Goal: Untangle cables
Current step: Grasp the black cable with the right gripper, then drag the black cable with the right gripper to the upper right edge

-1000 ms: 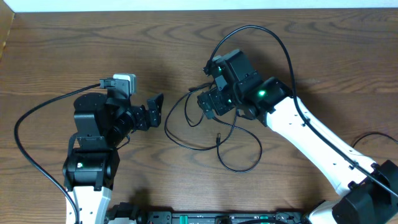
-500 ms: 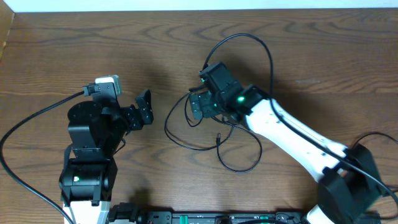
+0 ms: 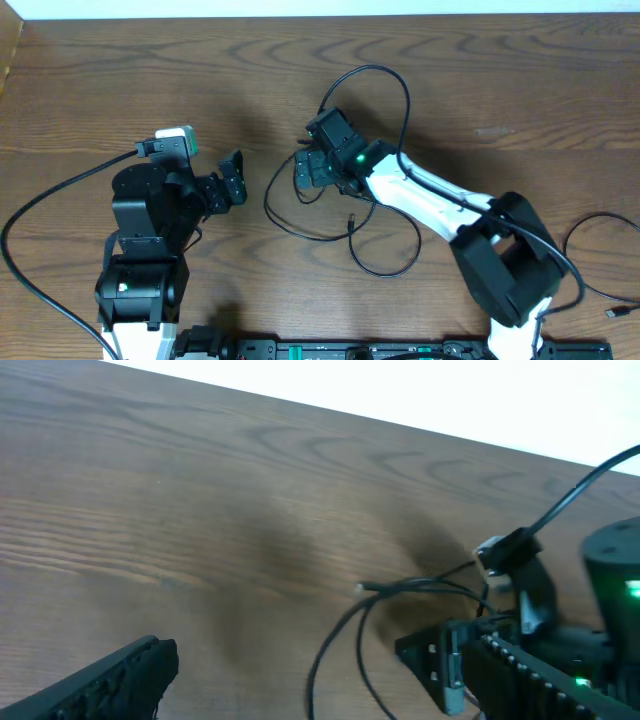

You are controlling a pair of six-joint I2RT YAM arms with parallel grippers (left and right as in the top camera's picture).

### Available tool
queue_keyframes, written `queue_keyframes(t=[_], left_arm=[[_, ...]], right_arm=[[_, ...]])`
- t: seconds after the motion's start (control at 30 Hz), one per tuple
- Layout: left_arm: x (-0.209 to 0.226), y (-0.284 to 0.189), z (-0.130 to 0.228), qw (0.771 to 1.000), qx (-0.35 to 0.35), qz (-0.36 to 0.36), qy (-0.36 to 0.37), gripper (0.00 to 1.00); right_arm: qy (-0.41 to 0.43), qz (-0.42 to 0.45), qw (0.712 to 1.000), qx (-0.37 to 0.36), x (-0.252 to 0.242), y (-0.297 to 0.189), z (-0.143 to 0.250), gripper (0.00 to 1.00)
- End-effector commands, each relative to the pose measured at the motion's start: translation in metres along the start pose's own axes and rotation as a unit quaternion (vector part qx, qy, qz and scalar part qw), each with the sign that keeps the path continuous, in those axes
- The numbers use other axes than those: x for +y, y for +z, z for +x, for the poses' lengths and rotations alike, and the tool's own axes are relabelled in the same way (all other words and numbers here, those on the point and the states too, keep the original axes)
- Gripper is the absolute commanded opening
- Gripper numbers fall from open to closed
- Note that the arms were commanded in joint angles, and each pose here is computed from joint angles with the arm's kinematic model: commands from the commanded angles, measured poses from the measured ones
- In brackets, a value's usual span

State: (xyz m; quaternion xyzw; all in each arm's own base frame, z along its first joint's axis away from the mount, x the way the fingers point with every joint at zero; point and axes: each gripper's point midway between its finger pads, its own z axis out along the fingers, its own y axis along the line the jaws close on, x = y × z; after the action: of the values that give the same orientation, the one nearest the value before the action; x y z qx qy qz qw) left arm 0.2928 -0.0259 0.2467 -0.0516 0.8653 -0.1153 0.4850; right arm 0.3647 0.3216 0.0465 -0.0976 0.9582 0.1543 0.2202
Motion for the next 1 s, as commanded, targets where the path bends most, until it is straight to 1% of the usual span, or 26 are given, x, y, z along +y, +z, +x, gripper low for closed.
queue_keyframes(t=[0.0,0.17,0.2,0.23,0.27,0.3,0.5,0.63,0.8,0.97], left_arm=[[0.003,0.000,0.003,1.000,0.003,-0.005,-0.006,0.96],[0.004,0.000,0.008,1.000,0.012,-0.007,-0.007,0.96],[0.004,0.000,0.009,1.000,0.014,-0.008,-0.008,0.96],[0.004,0.000,0.010,1.000,0.016,-0.008,-0.008,0.96],[0.004,0.000,0.011,1.000,0.018,-0.009,-0.008,0.96],[0.005,0.000,0.011,1.000,0.020,-0.009,-0.008,0.96],[0.006,-0.001,0.018,0.999,0.033,-0.012,-0.010,0.96],[0.006,-0.001,0.019,0.999,0.036,-0.012,-0.011,0.96],[0.006,-0.001,0.019,0.999,0.036,-0.012,-0.011,0.96],[0.006,-0.001,0.022,0.999,0.041,-0.013,-0.012,0.96]], right_arm=[[0.017,0.002,1.000,0.023,-0.002,0.016,0.015,0.99],[0.018,0.007,0.999,0.036,-0.005,0.029,0.023,0.98],[0.018,0.005,0.999,0.035,-0.005,0.029,0.023,0.87],[0.017,0.003,0.999,0.034,-0.004,0.029,0.023,0.64],[0.017,0.000,0.999,0.032,-0.002,0.029,0.021,0.26],[0.018,-0.003,0.999,0.030,-0.001,0.029,0.020,0.01],[0.021,-0.030,0.999,0.025,0.008,0.022,0.011,0.01],[0.030,-0.043,0.999,0.000,0.008,-0.002,-0.010,0.01],[0.026,-0.056,0.996,-0.062,-0.002,-0.063,-0.053,0.01],[0.051,-0.054,0.989,-0.130,-0.031,-0.140,-0.089,0.01]])
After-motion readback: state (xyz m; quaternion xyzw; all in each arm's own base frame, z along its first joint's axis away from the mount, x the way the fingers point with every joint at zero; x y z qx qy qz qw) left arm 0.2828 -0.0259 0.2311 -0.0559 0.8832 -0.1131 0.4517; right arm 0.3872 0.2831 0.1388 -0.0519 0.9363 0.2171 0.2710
